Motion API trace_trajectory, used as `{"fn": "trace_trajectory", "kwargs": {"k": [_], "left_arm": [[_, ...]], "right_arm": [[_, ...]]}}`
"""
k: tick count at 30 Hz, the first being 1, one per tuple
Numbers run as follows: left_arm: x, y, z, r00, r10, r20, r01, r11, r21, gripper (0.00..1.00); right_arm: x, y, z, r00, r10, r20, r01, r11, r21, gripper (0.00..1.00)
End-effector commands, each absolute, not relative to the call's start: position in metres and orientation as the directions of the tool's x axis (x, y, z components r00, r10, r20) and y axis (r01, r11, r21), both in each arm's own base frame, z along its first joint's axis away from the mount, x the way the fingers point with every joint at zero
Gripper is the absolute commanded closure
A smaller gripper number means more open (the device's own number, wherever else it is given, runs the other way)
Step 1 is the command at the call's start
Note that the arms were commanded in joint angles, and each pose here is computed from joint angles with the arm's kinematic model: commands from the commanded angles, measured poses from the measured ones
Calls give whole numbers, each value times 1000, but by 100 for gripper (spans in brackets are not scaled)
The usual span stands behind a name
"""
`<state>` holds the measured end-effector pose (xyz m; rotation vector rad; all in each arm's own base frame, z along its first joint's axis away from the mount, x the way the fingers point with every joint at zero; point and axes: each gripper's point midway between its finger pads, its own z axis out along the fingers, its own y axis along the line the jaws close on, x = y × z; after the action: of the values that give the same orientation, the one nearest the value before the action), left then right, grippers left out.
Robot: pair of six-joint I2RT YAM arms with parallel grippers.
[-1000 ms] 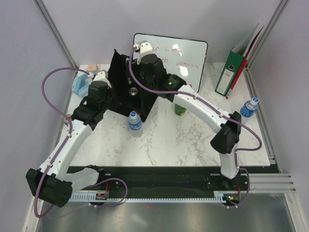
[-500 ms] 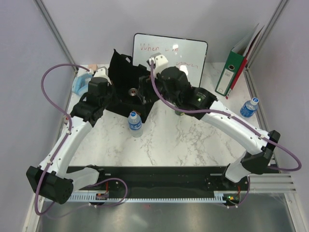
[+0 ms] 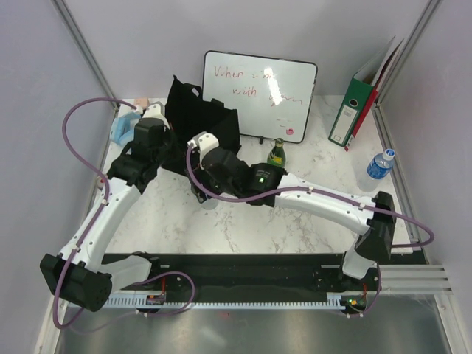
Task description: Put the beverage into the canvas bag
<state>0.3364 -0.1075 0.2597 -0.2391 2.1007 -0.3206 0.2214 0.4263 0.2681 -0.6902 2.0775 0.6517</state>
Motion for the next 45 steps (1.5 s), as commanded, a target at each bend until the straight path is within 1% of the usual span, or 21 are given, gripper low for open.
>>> {"fn": "trace_trajectory", "kwargs": {"k": [1,7,11,22,34,37,38,40,41,43,44,45], "left_arm": [[333,-110,272,-498,-327,-803,-31,932,-360,98],[334,-111,270,-505,-330,-798,-36,931,-363,98],[335,-113,269,-509,-336,-792,-35,928,-372,98],[337,-112,267,-510,-337,-792,-46,930,-366,98],[337,-112,267,-512,-337,-790,-43,929,-368,98],[336,-112,265,-515,-336,-789,-43,929,-368,98],[336,-112,265,-515,-339,-787,-44,928,-370,98],[335,-113,264,-516,-338,-787,-44,928,-370,98],[335,-113,264,-517,-338,-787,-42,928,-370,98],[336,-112,263,-518,-338,-786,-46,928,-369,98],[335,-112,264,-517,-340,-786,-46,928,-370,98],[335,-112,263,-520,-339,-784,-46,928,-370,98]], "right_arm": [[235,436,254,-503,-195,-842,-604,776,181,32],[244,439,227,-514,-188,-837,-524,842,133,31],[254,437,219,-497,-169,-851,-470,877,101,31],[270,453,229,-462,-78,-883,-430,891,146,34],[276,450,218,-455,-102,-884,-398,912,100,39],[277,449,220,-448,-103,-888,-394,915,92,49],[278,448,223,-443,-104,-891,-396,914,90,57],[278,447,227,-437,-105,-893,-400,912,88,66],[278,447,231,-431,-105,-896,-406,910,89,76],[276,447,238,-427,-106,-898,-421,902,94,88],[274,445,244,-423,-99,-901,-425,900,100,100],[273,443,247,-421,-101,-902,-428,898,99,100]]}}
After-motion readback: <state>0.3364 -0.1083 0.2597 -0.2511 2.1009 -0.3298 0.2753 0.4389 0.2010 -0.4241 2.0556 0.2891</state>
